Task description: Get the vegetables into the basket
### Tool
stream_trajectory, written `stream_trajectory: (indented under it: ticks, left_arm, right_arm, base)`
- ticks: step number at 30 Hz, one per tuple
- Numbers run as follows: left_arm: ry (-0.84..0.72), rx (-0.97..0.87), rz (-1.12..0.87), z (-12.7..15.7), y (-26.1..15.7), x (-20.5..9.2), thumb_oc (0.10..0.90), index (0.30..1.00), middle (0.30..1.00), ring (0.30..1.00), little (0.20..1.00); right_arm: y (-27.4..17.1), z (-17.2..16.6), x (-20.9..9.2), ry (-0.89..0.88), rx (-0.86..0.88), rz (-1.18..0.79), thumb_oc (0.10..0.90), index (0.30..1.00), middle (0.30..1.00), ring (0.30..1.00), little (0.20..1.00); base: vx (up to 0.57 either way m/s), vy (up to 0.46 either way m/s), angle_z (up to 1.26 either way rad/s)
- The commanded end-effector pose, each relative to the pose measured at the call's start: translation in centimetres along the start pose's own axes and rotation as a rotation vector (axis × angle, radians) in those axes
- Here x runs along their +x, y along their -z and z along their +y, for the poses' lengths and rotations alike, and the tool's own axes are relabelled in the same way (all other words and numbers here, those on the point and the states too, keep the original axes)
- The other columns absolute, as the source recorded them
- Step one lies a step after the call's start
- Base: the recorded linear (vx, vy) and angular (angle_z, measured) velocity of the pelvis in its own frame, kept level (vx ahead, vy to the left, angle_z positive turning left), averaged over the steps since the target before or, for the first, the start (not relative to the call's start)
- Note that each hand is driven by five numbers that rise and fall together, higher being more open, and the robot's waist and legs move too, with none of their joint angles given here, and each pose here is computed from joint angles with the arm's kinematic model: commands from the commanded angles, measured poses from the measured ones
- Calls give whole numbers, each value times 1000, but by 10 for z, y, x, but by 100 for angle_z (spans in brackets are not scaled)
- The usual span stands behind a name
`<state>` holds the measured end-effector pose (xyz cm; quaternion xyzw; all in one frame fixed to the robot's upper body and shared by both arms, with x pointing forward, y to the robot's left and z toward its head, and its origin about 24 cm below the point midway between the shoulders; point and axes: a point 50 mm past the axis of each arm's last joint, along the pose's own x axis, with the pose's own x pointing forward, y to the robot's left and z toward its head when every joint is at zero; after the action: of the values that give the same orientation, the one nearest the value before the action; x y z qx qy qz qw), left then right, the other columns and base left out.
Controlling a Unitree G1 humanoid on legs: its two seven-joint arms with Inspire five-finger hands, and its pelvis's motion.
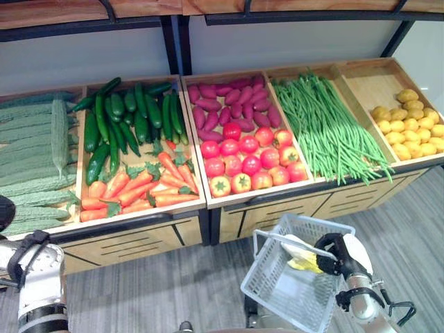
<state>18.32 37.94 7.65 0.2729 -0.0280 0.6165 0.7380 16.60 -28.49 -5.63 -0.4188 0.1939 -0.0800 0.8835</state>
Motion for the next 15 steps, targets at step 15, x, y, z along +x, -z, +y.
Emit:
stream_trajectory:
  ticks: [15]
  left_arm:
    - [589,436,-646,-41,-64,25,900,1000,1000,1000,1000]
  right_arm:
    - [-68,-36,25,87,19,-340,400,300,300,300,300]
  base:
    - [-3,9,-1]
